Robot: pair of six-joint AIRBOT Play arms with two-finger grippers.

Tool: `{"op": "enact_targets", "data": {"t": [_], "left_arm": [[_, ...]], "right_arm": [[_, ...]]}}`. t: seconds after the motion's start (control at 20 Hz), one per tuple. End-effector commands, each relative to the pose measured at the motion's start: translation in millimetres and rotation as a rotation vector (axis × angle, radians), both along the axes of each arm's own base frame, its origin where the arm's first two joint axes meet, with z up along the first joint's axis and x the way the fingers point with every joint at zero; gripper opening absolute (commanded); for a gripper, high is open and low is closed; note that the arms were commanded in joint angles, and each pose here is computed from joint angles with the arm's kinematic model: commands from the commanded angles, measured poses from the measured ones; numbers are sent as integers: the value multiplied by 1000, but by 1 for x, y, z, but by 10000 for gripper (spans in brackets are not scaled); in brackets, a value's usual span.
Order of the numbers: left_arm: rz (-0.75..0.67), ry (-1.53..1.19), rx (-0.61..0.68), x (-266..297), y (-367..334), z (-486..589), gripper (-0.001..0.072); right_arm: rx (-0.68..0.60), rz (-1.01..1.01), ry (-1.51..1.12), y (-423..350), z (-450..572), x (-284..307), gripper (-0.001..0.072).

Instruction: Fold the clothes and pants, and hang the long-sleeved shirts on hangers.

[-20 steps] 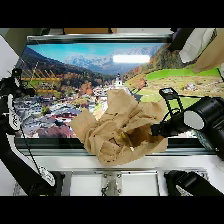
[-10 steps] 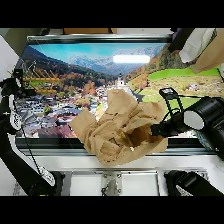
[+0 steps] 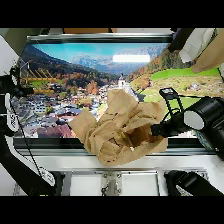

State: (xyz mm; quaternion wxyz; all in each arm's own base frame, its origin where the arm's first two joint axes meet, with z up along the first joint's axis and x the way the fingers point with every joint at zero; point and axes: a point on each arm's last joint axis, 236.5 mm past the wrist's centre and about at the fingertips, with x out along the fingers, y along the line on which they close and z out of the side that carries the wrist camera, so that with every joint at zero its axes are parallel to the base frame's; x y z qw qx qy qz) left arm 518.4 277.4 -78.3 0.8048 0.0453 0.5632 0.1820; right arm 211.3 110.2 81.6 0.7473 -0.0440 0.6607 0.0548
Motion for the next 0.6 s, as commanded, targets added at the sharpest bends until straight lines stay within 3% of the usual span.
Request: {"op": "enact_targets", "data": {"t": [0.0, 0.35, 0.55], "left_arm": [[1, -53, 34, -2, 0, 52, 14], [-94, -134, 73, 1, -51, 144, 14], [-249, -167, -24, 1, -123, 179, 14]], "right_arm": [[0, 0, 1, 0, 0, 0, 14], [0, 0, 0, 0, 0, 0, 15], [-1, 0, 1, 0, 0, 0, 15]]}}
